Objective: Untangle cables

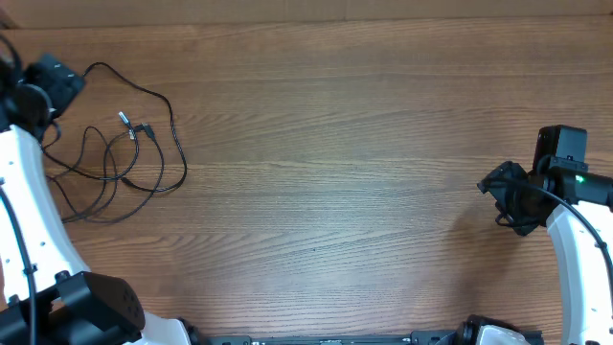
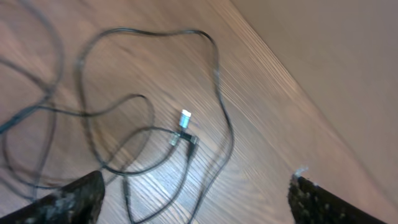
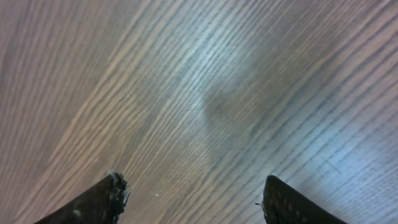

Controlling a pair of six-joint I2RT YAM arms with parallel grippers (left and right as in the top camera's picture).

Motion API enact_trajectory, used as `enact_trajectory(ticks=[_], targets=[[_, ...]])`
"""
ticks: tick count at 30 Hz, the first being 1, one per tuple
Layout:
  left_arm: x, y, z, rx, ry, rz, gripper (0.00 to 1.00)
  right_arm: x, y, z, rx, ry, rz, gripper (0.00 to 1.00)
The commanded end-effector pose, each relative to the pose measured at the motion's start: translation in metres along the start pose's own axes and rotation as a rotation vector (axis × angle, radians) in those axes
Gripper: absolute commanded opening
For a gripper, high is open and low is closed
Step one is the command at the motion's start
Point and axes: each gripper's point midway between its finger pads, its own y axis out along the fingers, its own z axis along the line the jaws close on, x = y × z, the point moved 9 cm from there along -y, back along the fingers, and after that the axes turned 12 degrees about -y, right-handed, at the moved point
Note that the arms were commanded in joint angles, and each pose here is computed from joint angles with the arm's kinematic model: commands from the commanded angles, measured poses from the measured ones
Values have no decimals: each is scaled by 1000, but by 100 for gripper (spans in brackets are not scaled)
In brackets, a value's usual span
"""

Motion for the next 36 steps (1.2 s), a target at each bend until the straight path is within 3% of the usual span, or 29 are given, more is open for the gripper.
enact_trajectory(ticks=[1, 4, 10, 17, 24, 27, 30, 36], targets=[[-29, -7, -37, -92, 225, 60, 96, 4, -8, 9, 88, -7, -19, 72], [-59, -8, -56, -115, 370, 129, 98, 4, -9, 18, 157, -64, -14, 74], [-131, -15, -85, -137, 617, 308, 100, -11, -15, 68, 426, -477, -28, 82], [-185, -20, -82, -54, 733, 509, 100, -40, -7, 113, 415, -767, -50, 89], [-199, -20, -61, 88, 735, 659, 100, -39, 16, 123, 312, -791, 60, 90], [-200, -25, -51, 174, 713, 681, 100, -33, 11, 128, 279, -834, 114, 99], [-201, -32, -38, 276, 696, 714, 100, -24, -4, 135, 285, -825, 96, 100], [-201, -41, -28, 334, 713, 734, 100, -15, -14, 126, 280, -728, 77, 100]])
